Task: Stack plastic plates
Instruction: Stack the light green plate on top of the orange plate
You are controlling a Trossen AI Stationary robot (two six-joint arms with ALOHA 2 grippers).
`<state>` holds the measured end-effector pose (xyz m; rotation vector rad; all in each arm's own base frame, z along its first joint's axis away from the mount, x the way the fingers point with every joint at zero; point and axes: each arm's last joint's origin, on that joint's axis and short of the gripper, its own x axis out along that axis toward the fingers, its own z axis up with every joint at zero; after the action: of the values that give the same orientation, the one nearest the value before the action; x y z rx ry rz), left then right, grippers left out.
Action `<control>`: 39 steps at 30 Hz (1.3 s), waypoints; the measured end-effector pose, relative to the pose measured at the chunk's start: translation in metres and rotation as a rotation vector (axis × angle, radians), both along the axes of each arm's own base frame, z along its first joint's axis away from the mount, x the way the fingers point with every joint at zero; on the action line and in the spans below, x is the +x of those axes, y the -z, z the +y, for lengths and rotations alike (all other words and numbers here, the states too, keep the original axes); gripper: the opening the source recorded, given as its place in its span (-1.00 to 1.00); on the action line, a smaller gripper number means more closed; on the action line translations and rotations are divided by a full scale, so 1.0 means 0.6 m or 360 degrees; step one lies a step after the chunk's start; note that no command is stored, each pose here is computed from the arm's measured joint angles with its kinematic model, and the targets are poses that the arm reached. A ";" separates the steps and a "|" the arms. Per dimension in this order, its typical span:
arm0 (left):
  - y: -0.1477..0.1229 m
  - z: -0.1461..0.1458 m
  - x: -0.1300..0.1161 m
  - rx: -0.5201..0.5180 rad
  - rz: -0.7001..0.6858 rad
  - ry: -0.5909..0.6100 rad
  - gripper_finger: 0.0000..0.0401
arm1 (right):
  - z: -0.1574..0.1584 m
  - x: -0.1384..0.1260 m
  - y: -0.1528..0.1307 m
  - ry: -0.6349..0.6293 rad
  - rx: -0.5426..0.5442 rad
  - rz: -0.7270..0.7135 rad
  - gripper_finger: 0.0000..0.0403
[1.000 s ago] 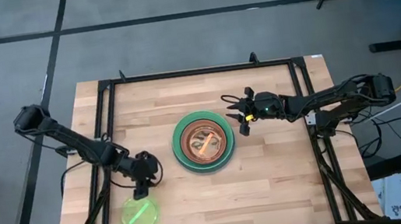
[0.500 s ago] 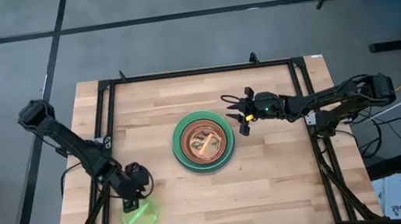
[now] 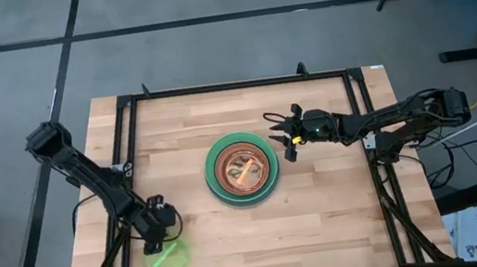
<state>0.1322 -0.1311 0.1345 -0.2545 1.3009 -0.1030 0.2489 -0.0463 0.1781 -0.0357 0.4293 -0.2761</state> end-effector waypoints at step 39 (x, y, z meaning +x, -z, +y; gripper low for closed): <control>-0.028 0.046 0.046 -0.0015 -0.0202 -0.0063 -0.99 | 0.004 0.002 0.001 -0.0015 -0.0004 -0.0002 -0.40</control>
<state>0.1599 -0.1036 0.1512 -0.2773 1.1688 -0.0906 0.2499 -0.0442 0.1776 -0.0398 0.4278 -0.2675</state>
